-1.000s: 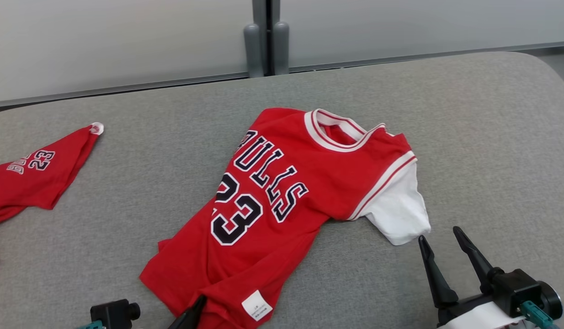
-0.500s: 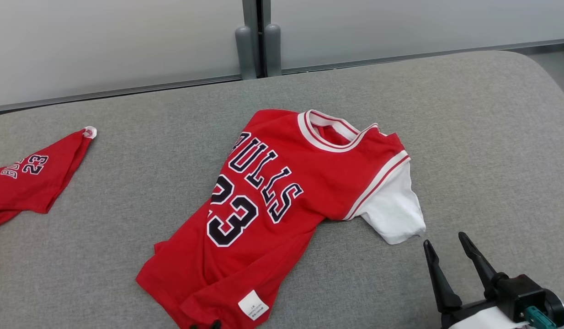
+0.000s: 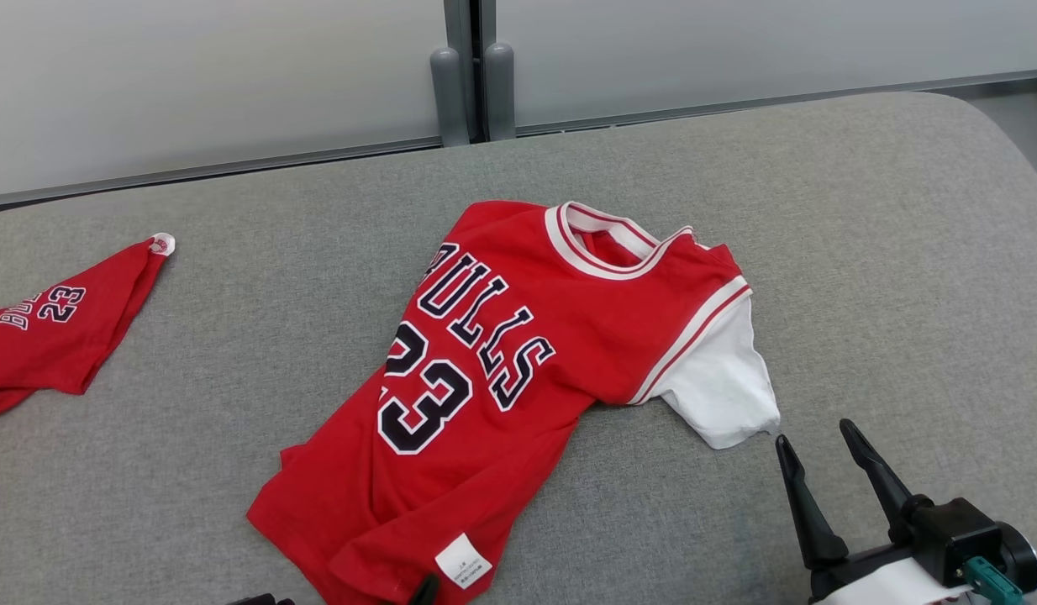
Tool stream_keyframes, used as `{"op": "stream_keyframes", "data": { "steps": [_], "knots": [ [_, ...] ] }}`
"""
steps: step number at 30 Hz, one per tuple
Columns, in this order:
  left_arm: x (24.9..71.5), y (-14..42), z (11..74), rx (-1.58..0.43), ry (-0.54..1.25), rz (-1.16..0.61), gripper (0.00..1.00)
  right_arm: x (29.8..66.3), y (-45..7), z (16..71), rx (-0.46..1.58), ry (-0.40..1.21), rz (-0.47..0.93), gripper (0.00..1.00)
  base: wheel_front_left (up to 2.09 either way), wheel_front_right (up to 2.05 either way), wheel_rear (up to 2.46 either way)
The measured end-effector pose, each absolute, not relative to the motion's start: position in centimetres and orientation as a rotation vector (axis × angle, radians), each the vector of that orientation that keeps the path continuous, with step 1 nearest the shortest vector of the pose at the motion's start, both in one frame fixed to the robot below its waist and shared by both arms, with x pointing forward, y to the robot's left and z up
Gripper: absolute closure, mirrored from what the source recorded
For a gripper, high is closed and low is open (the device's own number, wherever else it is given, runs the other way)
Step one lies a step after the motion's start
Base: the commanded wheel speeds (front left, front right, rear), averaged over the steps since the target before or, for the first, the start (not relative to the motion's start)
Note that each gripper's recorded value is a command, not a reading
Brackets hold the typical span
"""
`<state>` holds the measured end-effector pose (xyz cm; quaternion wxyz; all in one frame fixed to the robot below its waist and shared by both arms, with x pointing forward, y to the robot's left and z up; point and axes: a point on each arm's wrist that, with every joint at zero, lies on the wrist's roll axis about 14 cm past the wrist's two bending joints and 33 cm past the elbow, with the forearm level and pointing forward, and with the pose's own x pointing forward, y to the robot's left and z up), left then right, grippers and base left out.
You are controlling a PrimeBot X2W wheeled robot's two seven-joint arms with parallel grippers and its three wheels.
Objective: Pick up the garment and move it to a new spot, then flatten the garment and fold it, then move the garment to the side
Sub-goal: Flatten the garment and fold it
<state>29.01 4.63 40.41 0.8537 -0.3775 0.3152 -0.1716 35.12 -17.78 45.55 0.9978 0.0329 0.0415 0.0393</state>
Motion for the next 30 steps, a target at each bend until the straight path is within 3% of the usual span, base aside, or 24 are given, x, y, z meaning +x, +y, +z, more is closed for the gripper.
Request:
{"op": "stream_keyframes", "data": {
  "steps": [1,2,9,15,16,18,19,20,30],
  "knots": [
    [29.1,4.8,40.3,-0.788,0.662,-0.357,0.98,35.1,-17.8,45.5,0.066,0.084,0.076,0.00,0.00,0.00,0.00],
    [29.2,4.9,40.3,-0.786,0.656,-0.356,1.00,35.0,-17.9,45.4,0.067,0.087,0.075,0.00,0.00,0.00,0.00],
    [27.0,3.7,41.5,-0.743,0.668,-0.505,1.00,35.4,-17.3,45.1,0.076,0.096,0.089,0.00,0.00,0.00,0.00],
    [22.3,2.6,40.9,-0.726,0.807,-0.600,1.00,35.9,-16.3,45.0,0.079,0.098,0.121,0.00,0.00,0.00,0.00],
    [21.9,2.8,40.3,-0.721,0.828,-0.592,0.93,36.0,-16.1,44.9,0.079,0.099,0.125,0.00,0.00,0.00,0.00],
    [20.8,3.0,38.8,-0.721,0.897,-0.571,0.66,36.0,-15.9,44.9,0.080,0.100,0.133,0.00,0.00,0.00,0.00],
    [20.2,3.0,38.1,-0.718,0.926,-0.562,0.06,36.0,-15.8,44.9,0.080,0.100,0.135,0.00,0.00,0.00,0.00],
    [19.9,3.0,37.5,-0.724,0.944,-0.543,0.00,36.0,-15.8,44.9,0.080,0.101,0.137,0.00,0.00,0.00,0.00],
    [19.1,5.0,36.3,-0.796,0.962,-0.424,0.00,35.4,-16.8,45.2,0.067,0.094,0.114,0.00,0.00,0.00,0.00]
  ]
}}
